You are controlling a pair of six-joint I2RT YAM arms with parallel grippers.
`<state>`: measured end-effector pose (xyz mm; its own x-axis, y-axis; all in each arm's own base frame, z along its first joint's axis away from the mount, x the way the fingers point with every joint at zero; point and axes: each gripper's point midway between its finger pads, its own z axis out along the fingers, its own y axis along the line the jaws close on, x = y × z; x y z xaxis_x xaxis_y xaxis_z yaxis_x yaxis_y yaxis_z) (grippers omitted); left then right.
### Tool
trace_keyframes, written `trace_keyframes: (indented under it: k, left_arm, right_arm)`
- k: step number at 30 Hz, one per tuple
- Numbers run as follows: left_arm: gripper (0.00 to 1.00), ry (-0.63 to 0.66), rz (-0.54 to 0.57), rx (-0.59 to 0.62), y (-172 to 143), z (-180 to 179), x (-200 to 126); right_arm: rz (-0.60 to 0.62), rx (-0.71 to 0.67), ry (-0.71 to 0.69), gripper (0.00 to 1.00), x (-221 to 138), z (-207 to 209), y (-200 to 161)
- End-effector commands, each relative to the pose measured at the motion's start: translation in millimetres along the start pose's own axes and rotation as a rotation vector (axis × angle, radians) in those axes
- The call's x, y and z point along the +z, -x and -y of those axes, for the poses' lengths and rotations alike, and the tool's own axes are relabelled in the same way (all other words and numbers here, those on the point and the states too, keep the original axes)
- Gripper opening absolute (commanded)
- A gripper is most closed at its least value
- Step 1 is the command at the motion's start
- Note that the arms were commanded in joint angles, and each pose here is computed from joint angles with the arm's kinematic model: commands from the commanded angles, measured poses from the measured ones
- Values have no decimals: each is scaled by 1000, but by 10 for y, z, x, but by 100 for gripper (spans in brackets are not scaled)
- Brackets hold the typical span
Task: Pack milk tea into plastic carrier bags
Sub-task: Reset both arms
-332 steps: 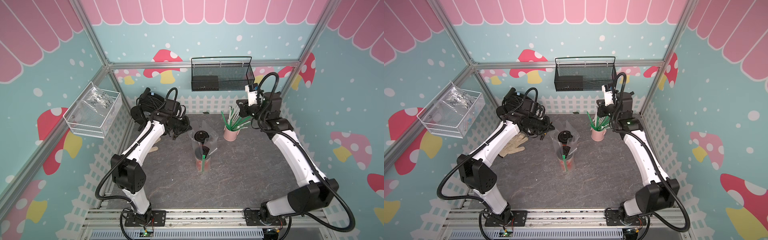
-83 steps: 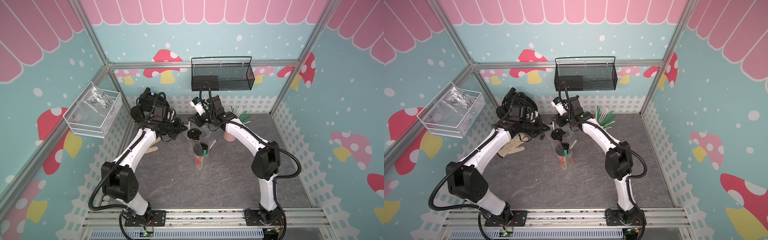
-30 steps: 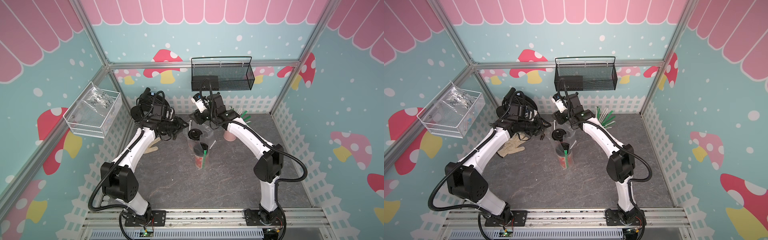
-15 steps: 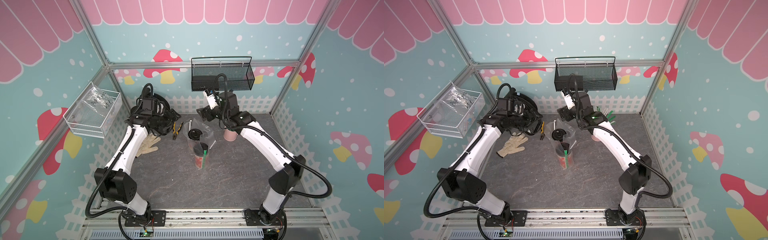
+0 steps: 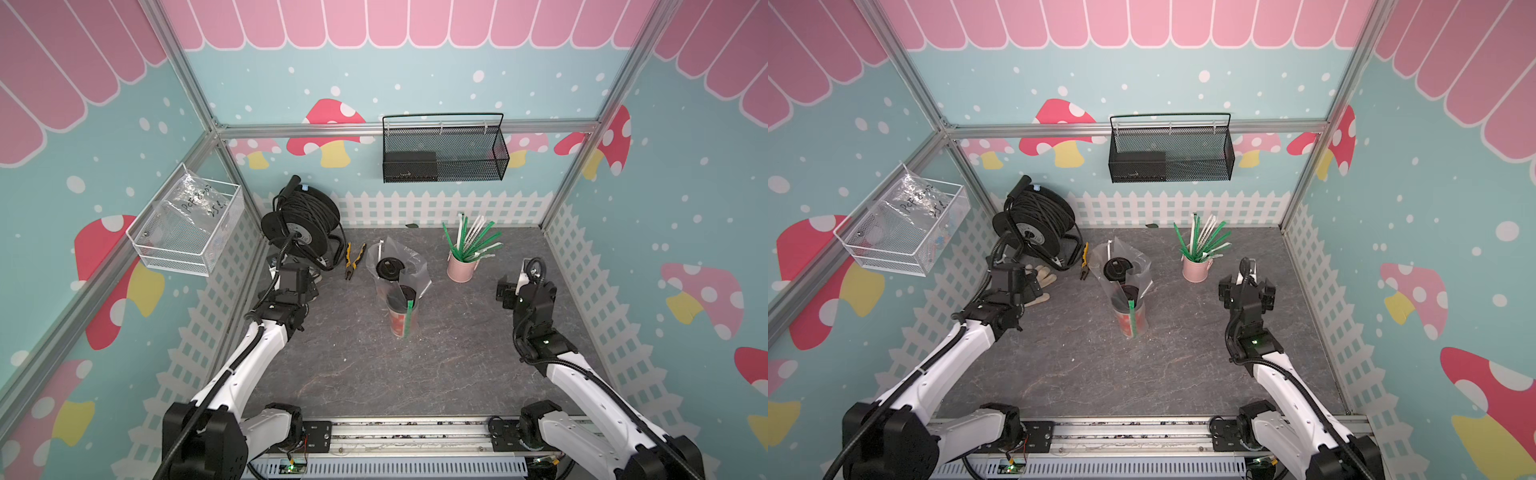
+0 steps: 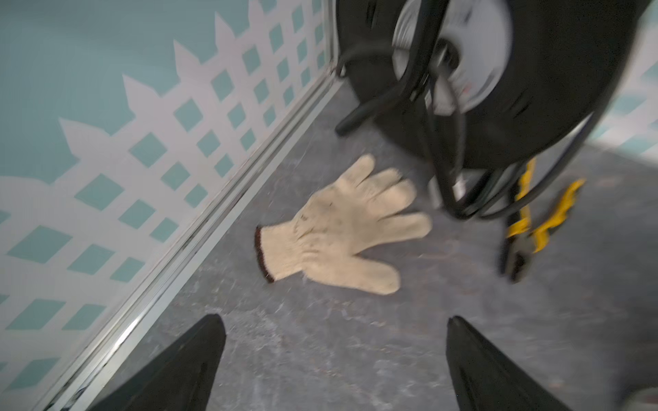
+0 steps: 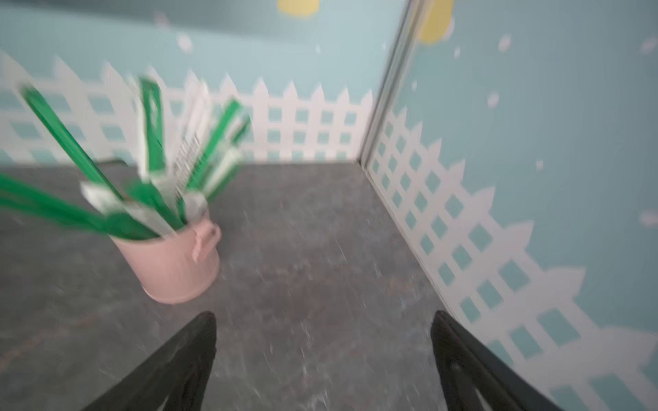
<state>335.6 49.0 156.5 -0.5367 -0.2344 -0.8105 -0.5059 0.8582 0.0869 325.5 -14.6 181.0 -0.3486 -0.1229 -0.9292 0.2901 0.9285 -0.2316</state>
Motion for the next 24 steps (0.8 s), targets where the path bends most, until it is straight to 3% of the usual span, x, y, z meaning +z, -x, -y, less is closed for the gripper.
trace_keyframes:
  k: [1,4,5,7,9,12,14,24]
  left_arm:
    - [99,32,198,31,138,2,139]
    - [99,-93,277,38,-66,179,297]
    - [99,-130,255,36,-75,243,296]
    - [99,-205,328,16,26,359,282]
    - [99,-269,376,22,75,472,287]
    - [100,-238,339,58,110,542,463]
    - [99,-269,397,24,54,518,554]
    - [99,-289,384,0,-25,480,573]
  right_arm:
    - [144,25,-103,96,29,177,-97]
    - [183,40,-108,97,155,194,-296]
    - [219,42,-107,97,209,219,-265]
    - [253,13,-56,97,304,131,-178]
    - [215,102,-29,98,475,134,-194]
    - [296,64,132,100,456,-65,-270]
    - [264,70,115,99,474,-41,-312]
    - [257,77,106,100,529,-18,-307]
